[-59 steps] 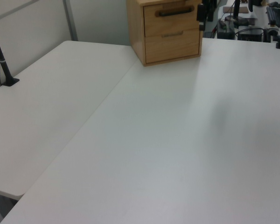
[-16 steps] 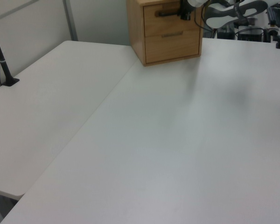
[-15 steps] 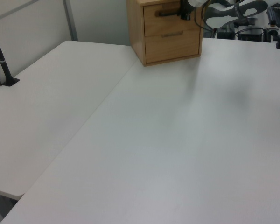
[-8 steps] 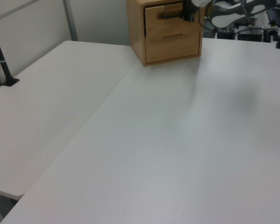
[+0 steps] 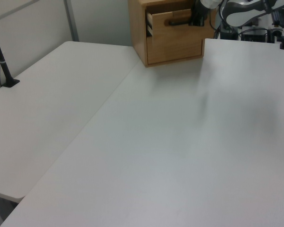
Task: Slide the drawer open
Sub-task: 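Pull the handle away from the cabinet, sliding the upper drawer out, then open the gripper, release the handle and lift away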
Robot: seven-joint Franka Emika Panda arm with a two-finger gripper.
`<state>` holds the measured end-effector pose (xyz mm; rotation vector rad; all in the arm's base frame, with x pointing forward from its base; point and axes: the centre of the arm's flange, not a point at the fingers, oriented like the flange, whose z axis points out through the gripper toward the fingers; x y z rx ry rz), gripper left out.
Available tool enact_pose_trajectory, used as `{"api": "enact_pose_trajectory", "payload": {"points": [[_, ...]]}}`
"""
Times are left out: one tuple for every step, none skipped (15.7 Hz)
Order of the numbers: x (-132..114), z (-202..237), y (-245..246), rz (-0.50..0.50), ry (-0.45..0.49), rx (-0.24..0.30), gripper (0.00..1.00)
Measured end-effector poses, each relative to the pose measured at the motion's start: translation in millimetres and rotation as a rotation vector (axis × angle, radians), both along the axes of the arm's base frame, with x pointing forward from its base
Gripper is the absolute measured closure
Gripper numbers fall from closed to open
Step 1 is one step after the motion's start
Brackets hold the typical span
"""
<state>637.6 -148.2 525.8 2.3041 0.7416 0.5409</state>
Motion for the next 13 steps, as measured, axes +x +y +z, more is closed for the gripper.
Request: {"api": "enact_pose_trajectory", "payload": {"points": [[-1,3,10,-0.006,0.017,0.005,0.82],[-2,5,19,-0.012,0.034,0.008,0.82],[-4,7,28,-0.018,0.052,0.015,0.82],[-5,9,37,-0.022,0.071,0.027,0.83],[-7,11,47,-0.025,0.089,0.037,0.83],[-9,13,62,-0.024,0.114,0.047,0.84],[-11,14,71,-0.022,0.130,0.053,0.84],[-12,15,79,-0.021,0.143,0.059,0.84],[-14,16,84,-0.021,0.154,0.064,0.85],[-15,16,88,-0.020,0.166,0.073,0.85],[-16,17,90,-0.022,0.175,0.089,0.85],[-17,18,94,-0.021,0.178,0.116,0.78],[-18,20,98,-0.021,0.177,0.146,0.68]]}}
